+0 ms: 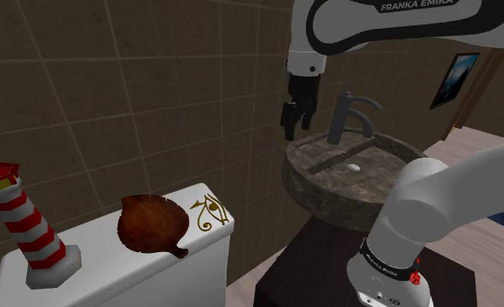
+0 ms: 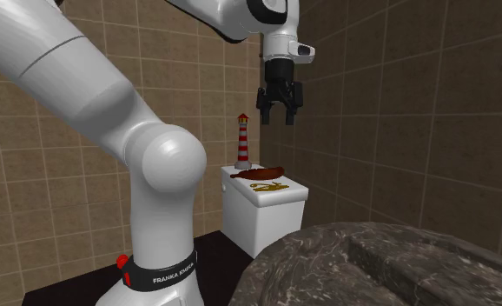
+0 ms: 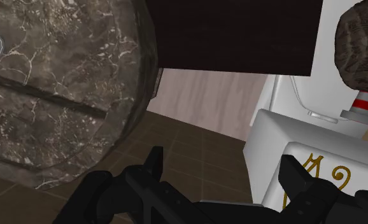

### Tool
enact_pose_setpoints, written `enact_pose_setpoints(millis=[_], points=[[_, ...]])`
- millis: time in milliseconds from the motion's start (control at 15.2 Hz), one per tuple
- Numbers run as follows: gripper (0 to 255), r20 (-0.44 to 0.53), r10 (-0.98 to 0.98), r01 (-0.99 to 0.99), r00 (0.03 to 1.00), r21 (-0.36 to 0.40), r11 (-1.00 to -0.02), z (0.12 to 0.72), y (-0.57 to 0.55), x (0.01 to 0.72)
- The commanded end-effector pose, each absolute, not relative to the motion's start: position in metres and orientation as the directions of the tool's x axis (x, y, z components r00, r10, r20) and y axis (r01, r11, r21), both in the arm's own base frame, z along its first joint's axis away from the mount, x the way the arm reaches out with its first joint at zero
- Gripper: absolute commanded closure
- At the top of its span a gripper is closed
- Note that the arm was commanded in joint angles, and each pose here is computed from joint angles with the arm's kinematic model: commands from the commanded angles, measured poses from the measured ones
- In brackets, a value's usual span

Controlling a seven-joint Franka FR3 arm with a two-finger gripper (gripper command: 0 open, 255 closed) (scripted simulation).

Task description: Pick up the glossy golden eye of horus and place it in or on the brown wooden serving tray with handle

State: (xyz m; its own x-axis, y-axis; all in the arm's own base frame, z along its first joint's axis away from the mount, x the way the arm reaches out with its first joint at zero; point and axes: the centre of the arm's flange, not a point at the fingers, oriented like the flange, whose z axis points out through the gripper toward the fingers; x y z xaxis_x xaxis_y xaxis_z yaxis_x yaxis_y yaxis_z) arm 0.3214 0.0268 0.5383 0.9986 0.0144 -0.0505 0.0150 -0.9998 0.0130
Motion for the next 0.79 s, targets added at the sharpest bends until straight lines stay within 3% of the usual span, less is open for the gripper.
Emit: enact_pose_setpoints(millis=[0, 726], points=[[0, -0.051, 0.014, 0.015, 0.999, 0.013, -1.0, 0.538, 0.027, 0.321], [0, -0.027, 0.011, 0.011, 1.0, 0.0, -1.0, 0.44, 0.109, 0.384]])
